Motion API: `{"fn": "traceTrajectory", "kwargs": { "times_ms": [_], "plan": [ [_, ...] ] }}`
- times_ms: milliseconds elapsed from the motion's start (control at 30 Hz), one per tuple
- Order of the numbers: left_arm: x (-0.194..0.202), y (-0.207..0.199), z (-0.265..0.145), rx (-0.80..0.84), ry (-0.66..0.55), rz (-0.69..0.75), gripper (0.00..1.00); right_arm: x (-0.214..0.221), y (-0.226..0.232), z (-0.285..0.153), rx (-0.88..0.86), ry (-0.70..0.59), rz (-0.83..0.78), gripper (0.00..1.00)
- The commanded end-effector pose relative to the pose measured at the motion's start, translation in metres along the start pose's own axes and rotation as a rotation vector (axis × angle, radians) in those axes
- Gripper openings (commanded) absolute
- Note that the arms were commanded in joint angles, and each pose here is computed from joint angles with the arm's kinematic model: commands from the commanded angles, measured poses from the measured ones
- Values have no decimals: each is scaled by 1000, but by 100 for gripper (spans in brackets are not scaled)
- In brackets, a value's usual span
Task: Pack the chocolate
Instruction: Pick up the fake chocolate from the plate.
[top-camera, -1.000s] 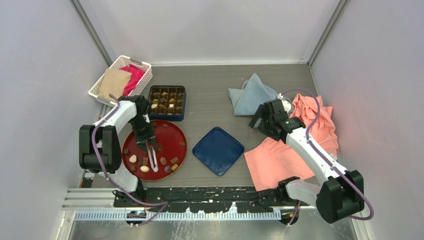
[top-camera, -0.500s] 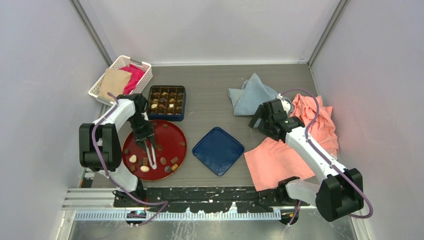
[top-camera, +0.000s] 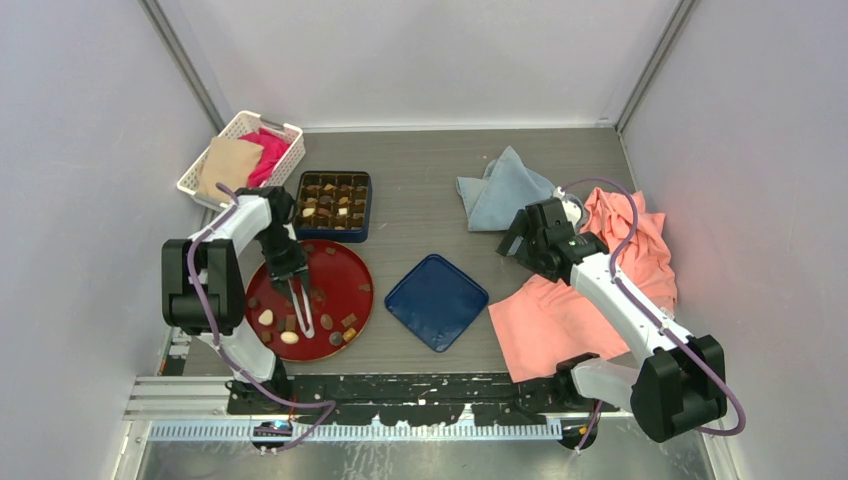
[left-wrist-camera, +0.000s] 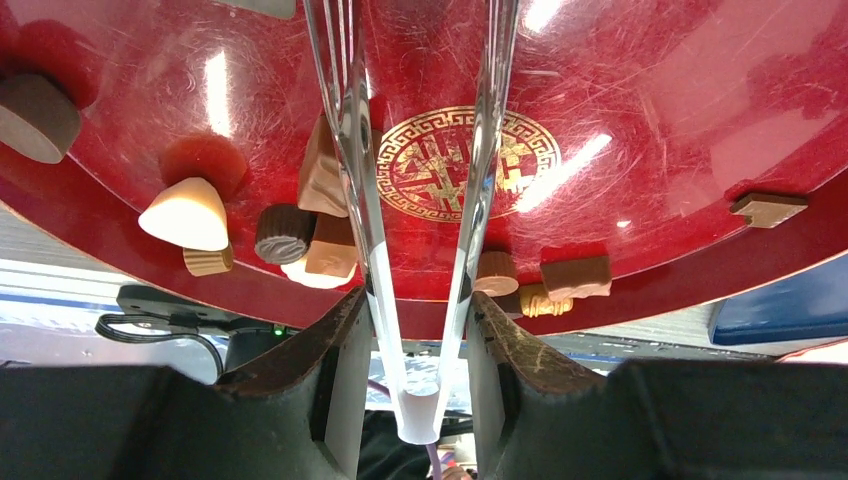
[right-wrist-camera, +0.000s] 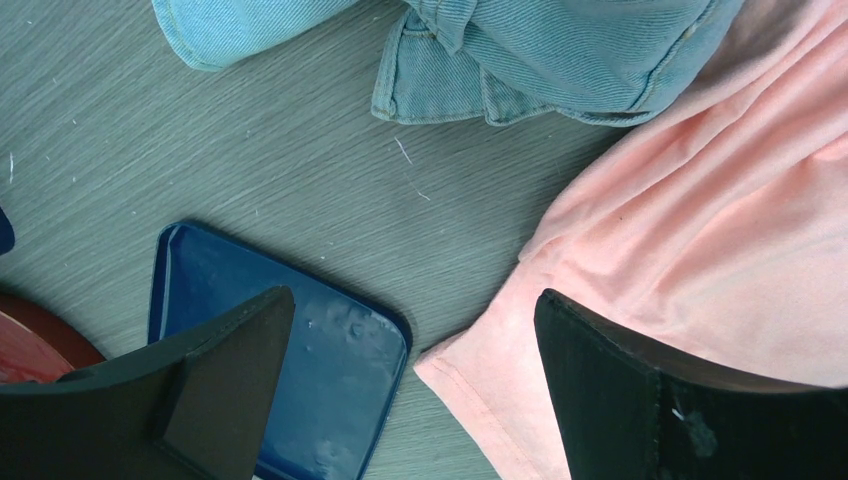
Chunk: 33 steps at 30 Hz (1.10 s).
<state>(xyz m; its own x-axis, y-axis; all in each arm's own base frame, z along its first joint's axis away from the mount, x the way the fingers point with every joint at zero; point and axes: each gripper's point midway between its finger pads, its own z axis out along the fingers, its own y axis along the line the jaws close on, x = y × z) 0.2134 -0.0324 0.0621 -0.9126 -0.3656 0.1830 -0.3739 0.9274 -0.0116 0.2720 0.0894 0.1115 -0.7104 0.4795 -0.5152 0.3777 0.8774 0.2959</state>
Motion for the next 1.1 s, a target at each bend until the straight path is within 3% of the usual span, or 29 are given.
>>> {"fn": "traceTrajectory", "kwargs": {
  "times_ms": [0, 467, 833, 1067],
  "plan": [
    [-15, -6, -7, 29, -41, 22, 36, -18, 12, -6, -31, -61, 6, 96],
    [1, -14, -27, 105, -65, 3, 0, -17, 12, -6, -31, -60, 10, 96],
    [10, -24, -65, 187, -161, 8, 0, -16, 15, -3, -41, -54, 19, 96],
    [0, -76, -104, 147, -251, 244, 0, -18, 17, -4, -49, -57, 22, 95]
  ]
}}
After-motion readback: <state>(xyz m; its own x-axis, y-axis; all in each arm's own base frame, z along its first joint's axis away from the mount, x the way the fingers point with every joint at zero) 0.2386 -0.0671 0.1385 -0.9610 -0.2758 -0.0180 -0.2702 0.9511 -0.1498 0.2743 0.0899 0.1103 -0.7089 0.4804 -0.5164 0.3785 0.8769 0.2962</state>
